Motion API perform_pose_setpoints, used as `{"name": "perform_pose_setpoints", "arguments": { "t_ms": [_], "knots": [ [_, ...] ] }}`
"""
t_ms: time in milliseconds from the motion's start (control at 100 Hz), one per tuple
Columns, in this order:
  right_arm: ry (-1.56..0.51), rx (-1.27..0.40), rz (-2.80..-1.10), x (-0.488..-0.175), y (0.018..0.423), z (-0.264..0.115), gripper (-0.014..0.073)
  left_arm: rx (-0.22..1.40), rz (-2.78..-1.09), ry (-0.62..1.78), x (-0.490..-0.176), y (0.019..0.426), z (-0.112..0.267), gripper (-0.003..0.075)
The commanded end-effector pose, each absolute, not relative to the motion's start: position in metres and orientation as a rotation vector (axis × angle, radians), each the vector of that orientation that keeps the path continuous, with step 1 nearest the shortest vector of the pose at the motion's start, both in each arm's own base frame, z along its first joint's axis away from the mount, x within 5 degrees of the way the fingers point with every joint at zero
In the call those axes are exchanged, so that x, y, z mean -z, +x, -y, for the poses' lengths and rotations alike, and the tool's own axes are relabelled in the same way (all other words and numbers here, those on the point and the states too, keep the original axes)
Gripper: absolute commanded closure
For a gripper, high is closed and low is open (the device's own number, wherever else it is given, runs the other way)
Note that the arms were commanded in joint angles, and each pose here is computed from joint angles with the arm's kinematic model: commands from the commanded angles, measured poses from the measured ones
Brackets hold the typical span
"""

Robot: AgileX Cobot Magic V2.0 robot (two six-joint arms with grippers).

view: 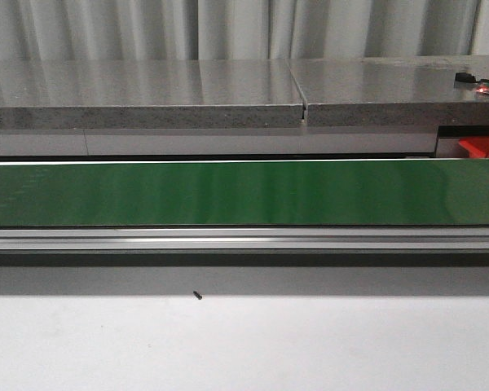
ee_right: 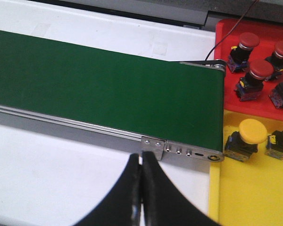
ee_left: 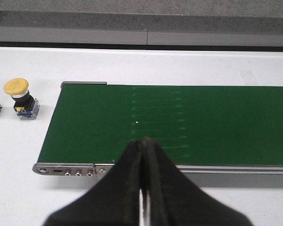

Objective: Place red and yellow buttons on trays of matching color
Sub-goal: 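Move the open left gripper over a yellow button on the table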

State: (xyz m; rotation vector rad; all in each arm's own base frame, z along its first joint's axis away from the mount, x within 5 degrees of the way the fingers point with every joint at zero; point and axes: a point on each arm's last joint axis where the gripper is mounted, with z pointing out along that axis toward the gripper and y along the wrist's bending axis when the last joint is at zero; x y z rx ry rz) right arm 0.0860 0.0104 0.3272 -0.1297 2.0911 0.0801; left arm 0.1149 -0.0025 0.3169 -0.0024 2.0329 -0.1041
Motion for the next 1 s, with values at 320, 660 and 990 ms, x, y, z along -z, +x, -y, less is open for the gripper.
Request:
{"name": "perform_pose_setpoints", "arguments": {
  "t_ms": [320, 660, 990],
  "knots": [
    [-0.118, -0.068, -2.009, -0.34, 0.088, -0.009, 0.0664, 0.103, -1.95, -0.016, -0.328, 0.118, 0.002, 0.0204],
    [-0.118, -0.068, -2.009, -0.34, 0.088, -0.009, 0.0664, 0.096, -1.945, -0.147, -0.338, 0.13, -0.008, 0.0166],
    [-0.118, -0.068, -2.009, -0.34, 0.088, -0.009, 0.0664, 0.052, -1.961, -0.346, -0.383, 0.196, -0.048, 0.0209]
  ]
}}
